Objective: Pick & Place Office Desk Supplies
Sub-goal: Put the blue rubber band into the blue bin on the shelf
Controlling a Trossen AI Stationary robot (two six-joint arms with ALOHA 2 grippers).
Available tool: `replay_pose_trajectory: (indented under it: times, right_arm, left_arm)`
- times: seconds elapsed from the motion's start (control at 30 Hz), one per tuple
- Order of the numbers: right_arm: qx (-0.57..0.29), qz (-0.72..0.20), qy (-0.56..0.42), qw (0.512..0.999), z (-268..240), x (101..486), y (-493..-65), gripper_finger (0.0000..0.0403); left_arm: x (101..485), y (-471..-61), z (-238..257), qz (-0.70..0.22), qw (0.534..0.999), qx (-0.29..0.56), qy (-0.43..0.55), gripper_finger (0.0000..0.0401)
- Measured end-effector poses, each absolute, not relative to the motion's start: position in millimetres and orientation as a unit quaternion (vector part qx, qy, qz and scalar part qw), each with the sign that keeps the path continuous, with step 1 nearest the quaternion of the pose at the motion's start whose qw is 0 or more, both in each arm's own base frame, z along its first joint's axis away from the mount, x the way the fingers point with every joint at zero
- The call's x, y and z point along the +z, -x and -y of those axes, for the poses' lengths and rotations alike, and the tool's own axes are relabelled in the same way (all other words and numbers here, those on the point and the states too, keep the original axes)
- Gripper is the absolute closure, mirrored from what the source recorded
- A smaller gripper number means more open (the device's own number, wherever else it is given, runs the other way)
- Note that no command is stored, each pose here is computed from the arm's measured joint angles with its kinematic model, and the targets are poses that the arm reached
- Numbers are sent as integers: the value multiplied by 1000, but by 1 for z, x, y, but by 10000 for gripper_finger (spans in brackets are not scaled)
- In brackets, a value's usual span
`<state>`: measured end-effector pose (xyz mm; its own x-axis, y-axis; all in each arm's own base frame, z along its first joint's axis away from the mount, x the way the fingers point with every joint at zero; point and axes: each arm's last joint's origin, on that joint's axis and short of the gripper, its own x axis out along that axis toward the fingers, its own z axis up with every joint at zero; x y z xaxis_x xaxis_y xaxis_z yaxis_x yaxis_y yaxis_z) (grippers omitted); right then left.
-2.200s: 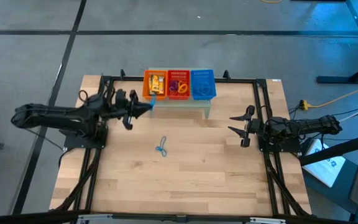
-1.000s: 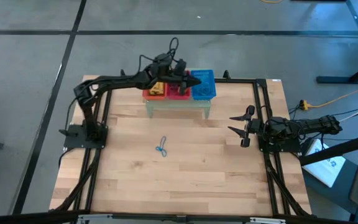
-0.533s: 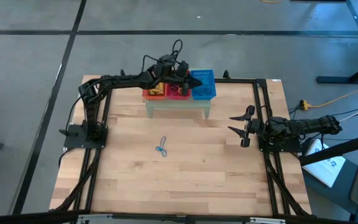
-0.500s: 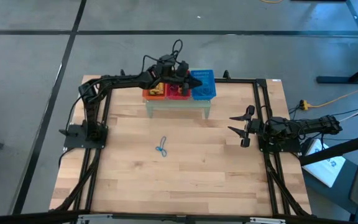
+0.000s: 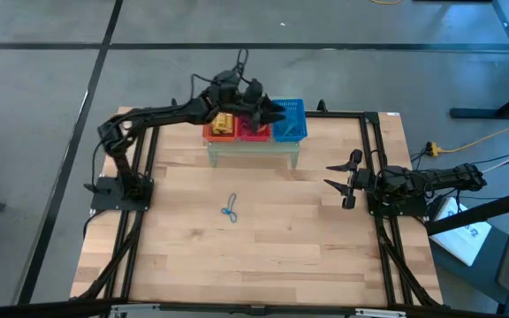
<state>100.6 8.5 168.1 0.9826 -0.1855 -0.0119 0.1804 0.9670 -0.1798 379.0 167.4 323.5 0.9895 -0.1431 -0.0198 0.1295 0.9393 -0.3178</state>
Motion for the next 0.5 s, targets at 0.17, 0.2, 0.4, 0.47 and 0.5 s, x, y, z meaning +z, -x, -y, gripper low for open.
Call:
replay_pose_trajectory:
  times: [0.17,0.2,0.4,0.47,0.5]
  right_arm:
    - [-92,-15,90,992,-8,168,-101,208]
    - [-92,-15,90,992,-8,168,-101,208]
    - [-92,-15,90,992,-8,168,-101,208]
    - [-92,-15,90,992,-9,168,-101,208]
    - [-92,-14,90,992,-8,168,-101,208]
  left_arm:
    - [384,-335,-152,17,984,-91,151,218]
    - [398,-323,-146,28,986,-88,137,224]
    - [459,-245,-95,57,997,-20,42,248]
    - [468,-220,-78,49,998,1,29,249]
    - [472,-208,-70,44,999,12,23,250]
